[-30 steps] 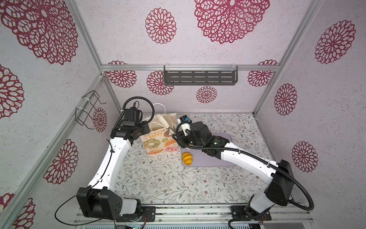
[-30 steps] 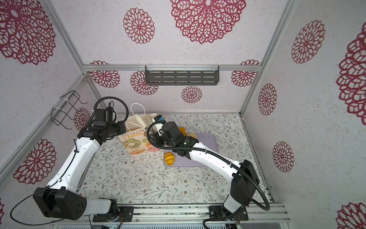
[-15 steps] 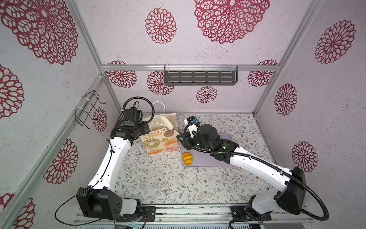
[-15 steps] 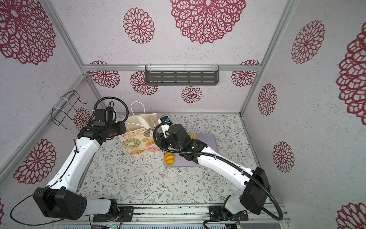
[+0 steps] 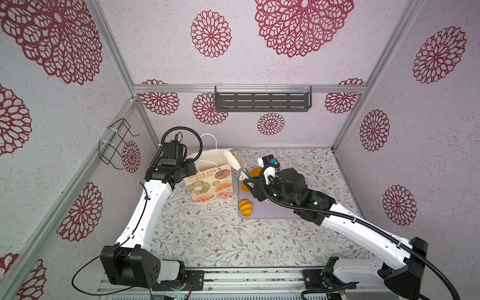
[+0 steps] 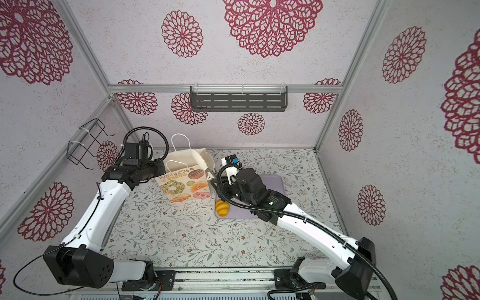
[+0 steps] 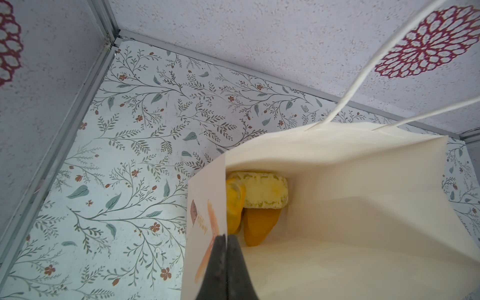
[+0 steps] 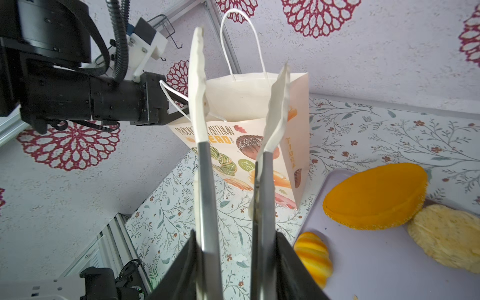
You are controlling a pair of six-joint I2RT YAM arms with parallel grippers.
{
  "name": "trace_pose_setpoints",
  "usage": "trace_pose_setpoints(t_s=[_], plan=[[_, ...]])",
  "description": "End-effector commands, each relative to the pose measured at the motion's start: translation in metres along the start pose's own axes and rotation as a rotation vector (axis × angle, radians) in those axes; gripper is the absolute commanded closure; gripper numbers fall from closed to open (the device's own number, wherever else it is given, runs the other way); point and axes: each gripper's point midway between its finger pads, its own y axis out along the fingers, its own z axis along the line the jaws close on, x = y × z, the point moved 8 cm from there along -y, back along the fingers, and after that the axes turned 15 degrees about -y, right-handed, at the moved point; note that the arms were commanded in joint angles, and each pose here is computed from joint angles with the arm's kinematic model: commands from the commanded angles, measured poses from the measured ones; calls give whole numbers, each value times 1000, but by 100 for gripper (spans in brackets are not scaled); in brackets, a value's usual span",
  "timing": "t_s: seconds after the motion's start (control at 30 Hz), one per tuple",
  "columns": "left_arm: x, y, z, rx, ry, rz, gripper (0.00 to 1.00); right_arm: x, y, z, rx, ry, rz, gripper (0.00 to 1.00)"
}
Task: Place the fake bread into the paper bag
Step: 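Withdraw the open right tongs from the bag back over the tray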
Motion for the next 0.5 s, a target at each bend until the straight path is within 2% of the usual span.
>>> trace_pose_setpoints(t_s=[0.0,0.1,0.47], plan=[[6,-12,-4,-32,-5,-46,100,12,-27,-7,-80,56,-53,55],[5,-12,-5,-35,-4,-44,100,3,-37,-15,-139,96,-11,54],[5,-10,-6,-42,-5,-37,100,-41,-53,-39,-212,266,165,49]])
